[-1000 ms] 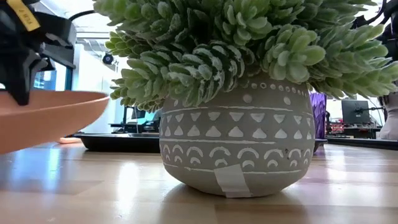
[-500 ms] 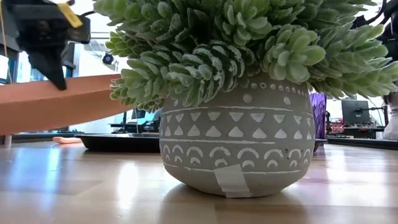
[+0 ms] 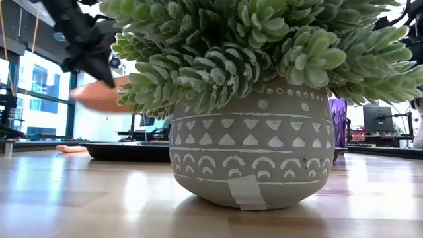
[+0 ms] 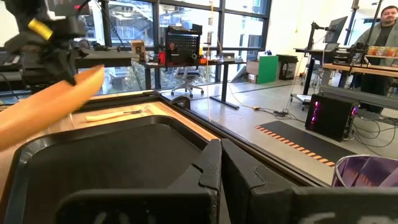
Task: Pick and place plate/cup/fork/spoon on tray
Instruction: Put the orange plate on the black tray
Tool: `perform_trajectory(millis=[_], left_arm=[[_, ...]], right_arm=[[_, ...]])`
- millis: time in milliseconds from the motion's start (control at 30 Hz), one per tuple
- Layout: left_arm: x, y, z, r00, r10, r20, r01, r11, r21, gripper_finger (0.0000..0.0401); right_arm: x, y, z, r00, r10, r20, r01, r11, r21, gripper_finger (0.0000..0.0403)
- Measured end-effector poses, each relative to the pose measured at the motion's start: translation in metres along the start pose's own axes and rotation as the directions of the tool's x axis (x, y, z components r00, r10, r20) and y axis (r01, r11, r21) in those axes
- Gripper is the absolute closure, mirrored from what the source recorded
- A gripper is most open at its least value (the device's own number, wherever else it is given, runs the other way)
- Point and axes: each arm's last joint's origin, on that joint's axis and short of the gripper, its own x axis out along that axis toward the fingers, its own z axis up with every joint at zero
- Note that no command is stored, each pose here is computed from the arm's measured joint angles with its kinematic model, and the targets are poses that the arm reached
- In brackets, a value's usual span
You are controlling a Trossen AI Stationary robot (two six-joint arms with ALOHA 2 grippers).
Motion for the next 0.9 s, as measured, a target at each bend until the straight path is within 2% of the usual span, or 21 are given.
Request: perform_trajectory(millis=[100, 400, 633, 900], left_arm=[[-0.002, 0.001, 0.018, 0.998, -0.030, 0.050, 0.031, 0.999, -0.016, 0.0401], [0.003, 0.005, 0.071, 0.990, 0.012, 0.141, -0.010, 1.000, -0.016, 0.0401], [0.028, 0.003, 0.109, 0.996, 0.004, 0.091, -0.004, 1.000, 0.003, 0.0401], [0.064, 0.006, 0.137, 0.999, 0.042, 0.014, -0.042, 0.999, 0.016, 0.0401]], right_arm=[[0.000, 0.000, 0.000, 1.000, 0.000, 0.000, 0.000, 1.000, 0.000, 0.0402], [0.000, 0.000, 0.000, 1.000, 0.000, 0.000, 0.000, 1.000, 0.000, 0.0402], [0.000, 0.000, 0.000, 1.000, 0.000, 0.000, 0.000, 1.000, 0.000, 0.0402], [0.000, 0.000, 0.000, 1.000, 0.000, 0.000, 0.000, 1.000, 0.000, 0.0402]])
